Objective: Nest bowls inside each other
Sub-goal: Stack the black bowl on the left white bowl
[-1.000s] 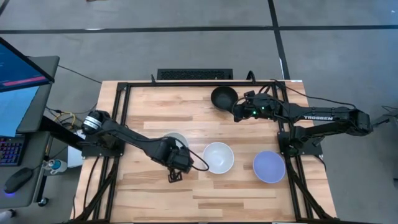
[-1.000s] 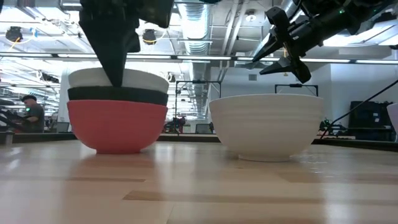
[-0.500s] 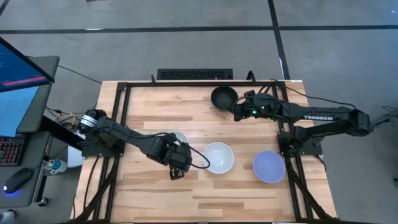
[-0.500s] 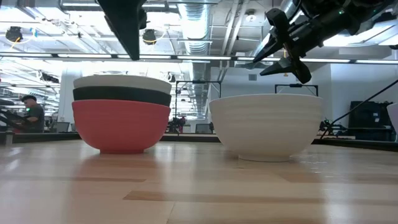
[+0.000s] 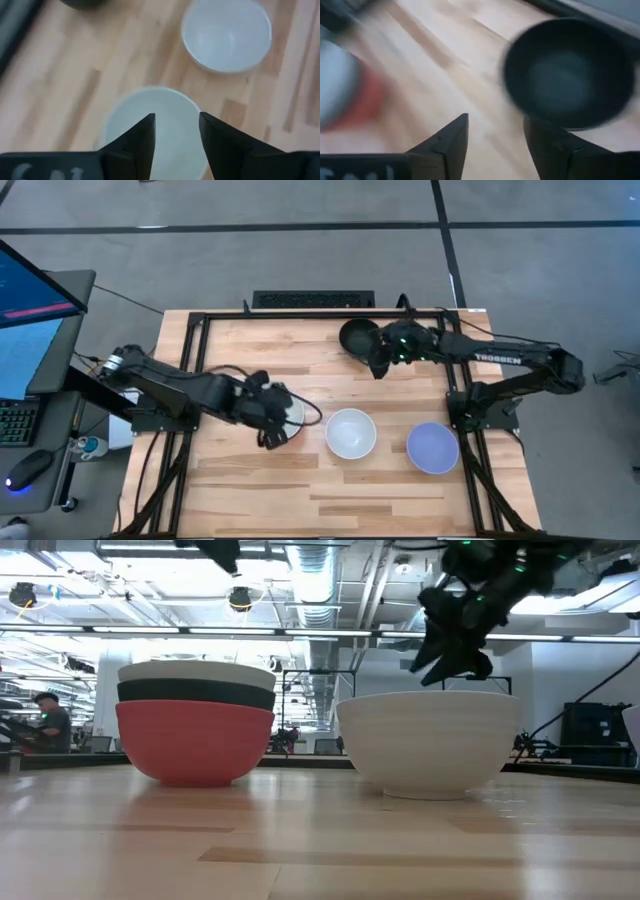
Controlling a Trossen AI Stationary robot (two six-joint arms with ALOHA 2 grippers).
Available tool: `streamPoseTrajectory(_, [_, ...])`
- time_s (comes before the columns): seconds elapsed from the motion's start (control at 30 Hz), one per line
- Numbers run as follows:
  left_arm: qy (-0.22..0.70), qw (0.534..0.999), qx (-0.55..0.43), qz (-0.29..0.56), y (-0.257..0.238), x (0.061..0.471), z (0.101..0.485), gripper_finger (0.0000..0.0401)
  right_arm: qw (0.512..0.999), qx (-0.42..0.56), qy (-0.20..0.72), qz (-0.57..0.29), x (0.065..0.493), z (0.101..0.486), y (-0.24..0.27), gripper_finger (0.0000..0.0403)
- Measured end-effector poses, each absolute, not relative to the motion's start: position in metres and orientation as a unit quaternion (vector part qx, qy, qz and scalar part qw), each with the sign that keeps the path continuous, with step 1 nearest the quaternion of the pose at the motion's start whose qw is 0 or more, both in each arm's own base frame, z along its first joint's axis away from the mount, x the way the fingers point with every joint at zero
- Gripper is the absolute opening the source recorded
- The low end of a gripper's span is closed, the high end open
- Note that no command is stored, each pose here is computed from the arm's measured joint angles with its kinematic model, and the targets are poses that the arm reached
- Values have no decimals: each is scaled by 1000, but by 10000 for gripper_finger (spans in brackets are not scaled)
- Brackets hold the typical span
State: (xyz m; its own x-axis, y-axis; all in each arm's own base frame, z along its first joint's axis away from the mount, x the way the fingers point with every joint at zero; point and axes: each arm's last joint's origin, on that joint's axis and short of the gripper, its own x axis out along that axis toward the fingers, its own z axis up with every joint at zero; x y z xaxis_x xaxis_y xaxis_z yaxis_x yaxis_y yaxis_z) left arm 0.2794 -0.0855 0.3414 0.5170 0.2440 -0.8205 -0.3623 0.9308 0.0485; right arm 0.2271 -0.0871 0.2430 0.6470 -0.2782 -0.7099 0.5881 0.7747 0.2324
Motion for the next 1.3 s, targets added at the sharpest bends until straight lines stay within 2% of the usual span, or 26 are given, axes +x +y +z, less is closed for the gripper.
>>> streamPoseTrajectory(0.1, [436,876,-52,200,-79,267,353,136,865,141,409,-255,242,254,-95,191])
streamPoseTrajectory(0.17, [428,878,-45,211,-76,261,358,131,866,119,414,-255,255,261,-102,178])
streamPoseTrajectory(0.33, [464,856,-11,227,-70,245,359,124,864,134,413,-256,283,268,-118,156])
streamPoseTrajectory(0.5, [498,834,23,237,-64,229,361,122,823,141,499,-231,310,254,-126,152])
streamPoseTrajectory(0.7, [468,852,38,233,-52,205,376,122,780,170,552,-240,333,229,-131,184])
streamPoseTrajectory(1.0, [414,872,8,263,-26,164,376,122,808,187,502,-246,354,250,-120,252])
streamPoseTrajectory(1.13, [377,889,-19,258,-20,155,367,122,799,204,501,-261,350,247,-128,257])
streamPoseTrajectory(1.3, [361,895,-38,257,-15,150,358,122,757,205,542,-301,339,232,-142,256])
